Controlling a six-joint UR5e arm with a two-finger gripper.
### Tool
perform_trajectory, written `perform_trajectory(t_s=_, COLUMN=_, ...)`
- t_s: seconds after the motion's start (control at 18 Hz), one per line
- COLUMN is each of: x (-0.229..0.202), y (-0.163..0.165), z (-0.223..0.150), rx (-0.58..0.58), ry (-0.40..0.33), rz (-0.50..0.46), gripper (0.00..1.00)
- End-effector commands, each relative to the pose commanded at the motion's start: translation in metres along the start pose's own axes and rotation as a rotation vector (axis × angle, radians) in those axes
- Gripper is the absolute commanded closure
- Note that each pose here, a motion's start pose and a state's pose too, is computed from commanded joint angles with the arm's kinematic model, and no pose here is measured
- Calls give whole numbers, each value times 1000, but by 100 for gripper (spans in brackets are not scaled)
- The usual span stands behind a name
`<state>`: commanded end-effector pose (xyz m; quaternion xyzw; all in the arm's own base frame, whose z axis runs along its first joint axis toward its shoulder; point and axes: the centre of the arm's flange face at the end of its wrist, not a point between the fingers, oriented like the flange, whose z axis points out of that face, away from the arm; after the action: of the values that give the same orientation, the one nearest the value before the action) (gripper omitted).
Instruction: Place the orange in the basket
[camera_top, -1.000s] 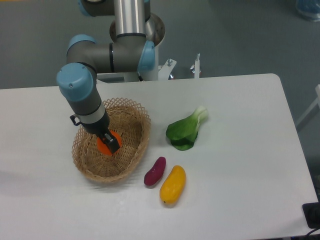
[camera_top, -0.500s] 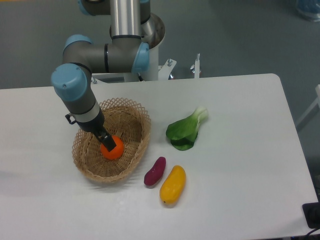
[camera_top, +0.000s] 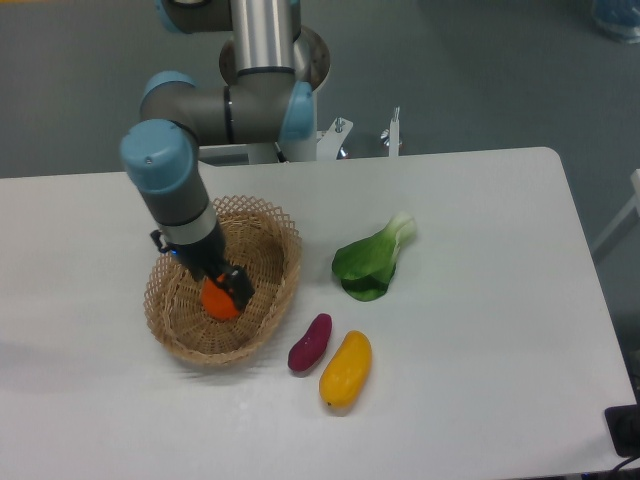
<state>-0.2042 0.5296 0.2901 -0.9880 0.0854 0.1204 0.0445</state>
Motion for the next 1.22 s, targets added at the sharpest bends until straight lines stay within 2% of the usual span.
perform_trajectory(t_s=0.28, x=-64, y=46, z=9, rx=-16, ry=-3, rz=-124, gripper=0)
perform_trajectory(t_s=0.5, x=-107, y=85, z=19, rx=-6, ry=23, rz=-85, gripper=0)
perform_trajectory(t_s=0.72, x=-143, y=121, z=22, rx=-10, ry=20, rz=-77, gripper=0)
perform_trajectory(t_s=0.94, x=-178, y=167, z=27, rx=-14, ry=38, rz=3, gripper=0)
perform_trajectory(t_s=1.11, x=-208, y=207, z=27, rx=11, ry=35, rz=-73, gripper=0)
perform_trajectory(t_s=1.22, x=-216, y=218, z=26, rx=9, ry=30, rz=-65, gripper=0)
